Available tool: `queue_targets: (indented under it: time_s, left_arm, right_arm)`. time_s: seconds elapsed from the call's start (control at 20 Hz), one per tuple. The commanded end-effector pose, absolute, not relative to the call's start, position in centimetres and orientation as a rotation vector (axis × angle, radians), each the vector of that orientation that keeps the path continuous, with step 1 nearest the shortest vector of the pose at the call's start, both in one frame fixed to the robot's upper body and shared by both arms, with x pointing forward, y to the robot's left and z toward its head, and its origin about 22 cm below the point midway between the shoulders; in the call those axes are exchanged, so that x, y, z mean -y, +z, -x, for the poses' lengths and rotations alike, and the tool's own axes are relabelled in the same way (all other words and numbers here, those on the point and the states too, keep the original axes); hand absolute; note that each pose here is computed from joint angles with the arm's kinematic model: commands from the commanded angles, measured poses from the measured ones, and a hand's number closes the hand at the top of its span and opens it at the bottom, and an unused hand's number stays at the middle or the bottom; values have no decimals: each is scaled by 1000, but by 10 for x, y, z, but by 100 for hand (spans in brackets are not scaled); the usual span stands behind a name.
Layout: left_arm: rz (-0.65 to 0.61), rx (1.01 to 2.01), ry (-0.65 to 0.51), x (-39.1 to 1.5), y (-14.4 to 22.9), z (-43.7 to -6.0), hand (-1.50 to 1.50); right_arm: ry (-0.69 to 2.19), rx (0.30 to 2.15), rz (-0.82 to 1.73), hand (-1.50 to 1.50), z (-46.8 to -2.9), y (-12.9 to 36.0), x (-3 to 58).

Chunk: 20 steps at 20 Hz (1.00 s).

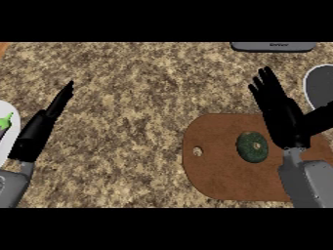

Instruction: Pick the squash from the cutting board and place it in the pan

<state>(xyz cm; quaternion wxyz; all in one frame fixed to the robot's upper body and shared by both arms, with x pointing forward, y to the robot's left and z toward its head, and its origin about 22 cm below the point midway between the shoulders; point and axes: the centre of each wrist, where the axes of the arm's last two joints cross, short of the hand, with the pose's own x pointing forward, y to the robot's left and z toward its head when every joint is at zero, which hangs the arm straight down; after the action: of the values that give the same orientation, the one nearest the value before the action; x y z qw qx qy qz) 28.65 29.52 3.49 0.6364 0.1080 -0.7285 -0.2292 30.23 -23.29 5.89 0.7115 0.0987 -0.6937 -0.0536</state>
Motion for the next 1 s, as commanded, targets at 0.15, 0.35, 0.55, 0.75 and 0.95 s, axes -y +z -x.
queue_targets:
  time_s: [0.15, 0.35, 0.55, 0.75, 0.95]
  left_arm:
    - [-248, 1648, -218, -282, 34, -296, 0]
    - [-229, 1627, -60, -289, 42, -294, 0]
    - [-253, 1605, -13, -302, 44, -287, 0]
    - [-255, 1608, -18, -305, 42, -284, 0]
    - [-241, 1601, -23, -291, 53, -294, 0]
  right_arm:
    - [180, 1580, -199, 150, -289, 34, 265]
    - [341, 1649, 251, 150, -267, 31, 310]
    - [330, 1822, 574, -150, -234, 40, 343]
    - [427, 1830, 693, -150, -192, 70, 352]
    - [611, 1707, 681, -150, -171, 121, 355]
